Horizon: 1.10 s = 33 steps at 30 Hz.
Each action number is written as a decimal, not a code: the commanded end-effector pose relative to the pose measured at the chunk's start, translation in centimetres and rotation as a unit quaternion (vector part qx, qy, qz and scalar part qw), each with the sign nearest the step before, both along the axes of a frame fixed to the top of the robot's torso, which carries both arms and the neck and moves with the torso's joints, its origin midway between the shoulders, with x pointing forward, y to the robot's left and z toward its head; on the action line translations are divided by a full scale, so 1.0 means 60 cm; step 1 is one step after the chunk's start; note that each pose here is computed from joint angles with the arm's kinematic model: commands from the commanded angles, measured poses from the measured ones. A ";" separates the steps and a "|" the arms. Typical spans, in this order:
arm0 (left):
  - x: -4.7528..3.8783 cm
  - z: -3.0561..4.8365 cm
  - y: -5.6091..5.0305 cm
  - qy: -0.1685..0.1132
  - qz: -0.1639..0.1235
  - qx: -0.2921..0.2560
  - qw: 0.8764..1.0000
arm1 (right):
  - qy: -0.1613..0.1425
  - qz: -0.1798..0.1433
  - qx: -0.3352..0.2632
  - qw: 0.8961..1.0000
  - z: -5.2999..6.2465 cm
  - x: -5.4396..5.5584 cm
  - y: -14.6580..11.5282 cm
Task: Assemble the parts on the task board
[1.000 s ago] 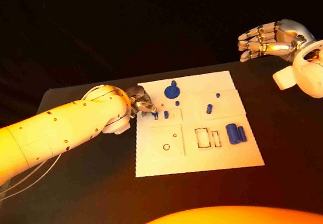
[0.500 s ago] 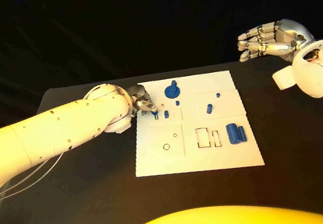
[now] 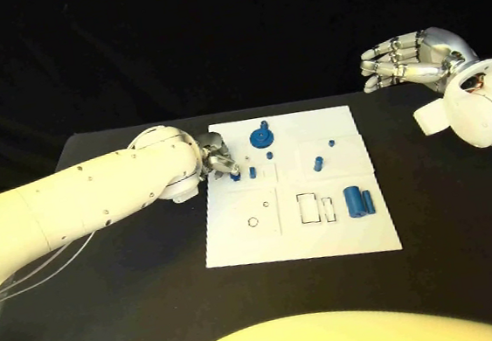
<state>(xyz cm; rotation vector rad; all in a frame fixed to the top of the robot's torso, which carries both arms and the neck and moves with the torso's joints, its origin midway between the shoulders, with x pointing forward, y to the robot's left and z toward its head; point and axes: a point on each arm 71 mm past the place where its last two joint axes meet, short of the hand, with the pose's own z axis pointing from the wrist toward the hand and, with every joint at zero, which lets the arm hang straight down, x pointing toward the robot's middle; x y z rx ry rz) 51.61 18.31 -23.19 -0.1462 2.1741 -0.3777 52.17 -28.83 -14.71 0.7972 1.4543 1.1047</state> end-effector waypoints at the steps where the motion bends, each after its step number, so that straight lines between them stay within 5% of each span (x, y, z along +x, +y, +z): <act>1: -0.001 -0.002 -0.007 0.002 -0.004 0.000 1.000 | 0.000 0.003 0.001 1.000 0.000 0.000 0.002; 33: 0.001 0.008 0.013 -0.030 0.031 -0.048 0.998 | 0.000 0.002 0.001 1.000 -0.002 -0.001 0.000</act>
